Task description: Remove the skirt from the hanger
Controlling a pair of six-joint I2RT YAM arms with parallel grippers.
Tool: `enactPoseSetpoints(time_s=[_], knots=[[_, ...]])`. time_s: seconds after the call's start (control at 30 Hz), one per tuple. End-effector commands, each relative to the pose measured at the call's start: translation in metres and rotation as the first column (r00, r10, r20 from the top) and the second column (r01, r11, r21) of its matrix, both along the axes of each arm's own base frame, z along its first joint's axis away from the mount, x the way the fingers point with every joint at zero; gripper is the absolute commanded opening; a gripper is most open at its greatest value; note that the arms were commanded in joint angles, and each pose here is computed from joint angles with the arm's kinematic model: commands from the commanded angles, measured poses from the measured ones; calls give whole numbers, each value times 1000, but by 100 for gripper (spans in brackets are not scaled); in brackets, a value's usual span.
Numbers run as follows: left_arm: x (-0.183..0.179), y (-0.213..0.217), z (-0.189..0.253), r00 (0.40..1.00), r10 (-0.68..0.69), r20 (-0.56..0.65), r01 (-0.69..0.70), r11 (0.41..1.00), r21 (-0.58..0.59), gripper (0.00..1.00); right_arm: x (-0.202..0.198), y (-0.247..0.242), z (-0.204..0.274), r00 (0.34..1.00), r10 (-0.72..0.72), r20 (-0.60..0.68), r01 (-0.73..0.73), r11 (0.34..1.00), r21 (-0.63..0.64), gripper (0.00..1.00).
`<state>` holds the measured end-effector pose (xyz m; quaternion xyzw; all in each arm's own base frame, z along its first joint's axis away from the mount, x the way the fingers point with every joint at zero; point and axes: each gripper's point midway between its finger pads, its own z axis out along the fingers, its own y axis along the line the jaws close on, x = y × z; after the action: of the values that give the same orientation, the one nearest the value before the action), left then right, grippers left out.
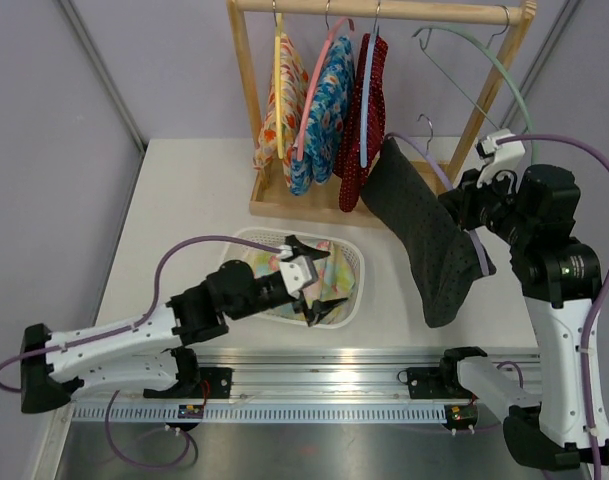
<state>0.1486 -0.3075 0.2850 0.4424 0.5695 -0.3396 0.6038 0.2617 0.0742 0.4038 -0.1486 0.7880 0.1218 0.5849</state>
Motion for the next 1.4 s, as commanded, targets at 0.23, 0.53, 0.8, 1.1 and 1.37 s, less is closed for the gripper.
enactPoseSetpoints(time_s=[0.23, 0.53, 0.8, 1.1, 1.37], knots=[[-26, -162, 60, 996, -80, -31, 72, 975, -210, 99, -15, 10, 10, 993, 67, 101, -76, 993, 90, 0], [-7, -224, 35, 994, 14, -106, -30, 988, -152, 92, -16, 13, -2, 993, 83, 83, -91, 991, 100, 0], [-11, -243, 38, 990, -31, -134, 11, 988, -151, 41, -12, 8, -3, 995, 59, 82, -67, 993, 96, 0], [-5, -211, 63, 996, -6, -93, -5, 993, -118, 0, 2, -20, -18, 993, -67, 92, 66, 998, 14, 0], [-15, -126, 175, 999, 23, 39, -14, 976, -215, 0, 15, -50, -57, 978, -193, 83, 199, 977, -72, 0]])
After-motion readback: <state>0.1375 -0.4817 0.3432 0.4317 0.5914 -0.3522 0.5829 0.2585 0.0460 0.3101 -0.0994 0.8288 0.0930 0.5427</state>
